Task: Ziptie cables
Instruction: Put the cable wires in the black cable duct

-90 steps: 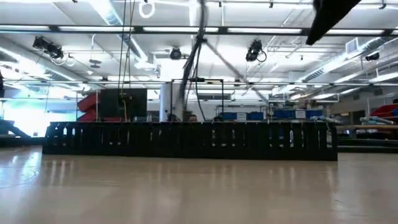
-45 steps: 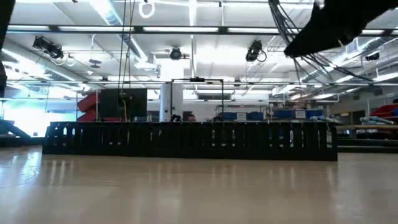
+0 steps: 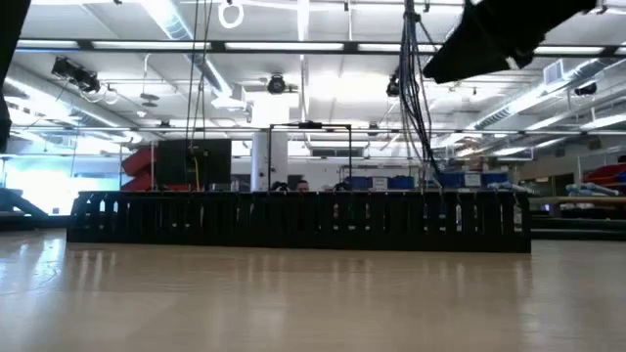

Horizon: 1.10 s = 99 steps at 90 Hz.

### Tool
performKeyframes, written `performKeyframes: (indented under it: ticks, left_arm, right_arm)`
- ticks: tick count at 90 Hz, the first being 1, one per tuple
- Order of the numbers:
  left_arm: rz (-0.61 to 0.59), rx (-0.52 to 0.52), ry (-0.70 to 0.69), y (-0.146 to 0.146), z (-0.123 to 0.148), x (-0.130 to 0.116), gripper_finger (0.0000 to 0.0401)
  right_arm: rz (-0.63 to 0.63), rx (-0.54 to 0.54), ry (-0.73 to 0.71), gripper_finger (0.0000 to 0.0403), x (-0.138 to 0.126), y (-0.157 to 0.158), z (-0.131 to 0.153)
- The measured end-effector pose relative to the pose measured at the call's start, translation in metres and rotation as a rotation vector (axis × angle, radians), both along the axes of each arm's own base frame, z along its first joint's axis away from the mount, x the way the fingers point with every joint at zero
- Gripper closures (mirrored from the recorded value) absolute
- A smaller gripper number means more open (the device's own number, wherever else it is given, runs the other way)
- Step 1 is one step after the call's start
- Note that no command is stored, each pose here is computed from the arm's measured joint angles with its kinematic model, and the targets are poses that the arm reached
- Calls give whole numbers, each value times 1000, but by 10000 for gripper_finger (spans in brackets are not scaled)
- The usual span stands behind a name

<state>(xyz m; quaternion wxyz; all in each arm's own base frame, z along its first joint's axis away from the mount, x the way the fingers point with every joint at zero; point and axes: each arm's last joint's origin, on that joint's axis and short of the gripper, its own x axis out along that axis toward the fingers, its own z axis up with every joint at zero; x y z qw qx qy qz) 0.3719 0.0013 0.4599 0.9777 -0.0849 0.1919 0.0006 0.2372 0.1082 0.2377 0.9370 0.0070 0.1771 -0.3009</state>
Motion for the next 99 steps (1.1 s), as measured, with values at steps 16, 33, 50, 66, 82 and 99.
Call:
performKeyframes:
  ticks: [16,33,50,66,82,99]
  left_arm:
    - [2,2,9,0,-1,0,401]
    - [9,33,90,1,-8,-4,401]
    - [21,48,114,1,-10,-4,401]
    - [15,61,115,1,-10,-4,401]
    - [11,69,116,1,-10,-5,401]
    - [10,70,115,1,-10,-5,401]
  right_arm:
    - [112,16,-22,193,16,-9,10]
    - [232,45,-18,163,19,-13,18]
    - [267,62,-14,139,20,-21,21]
    - [330,120,14,127,24,-30,19]
    - [423,183,37,123,26,-33,18]
    - [413,184,30,126,28,-38,18]
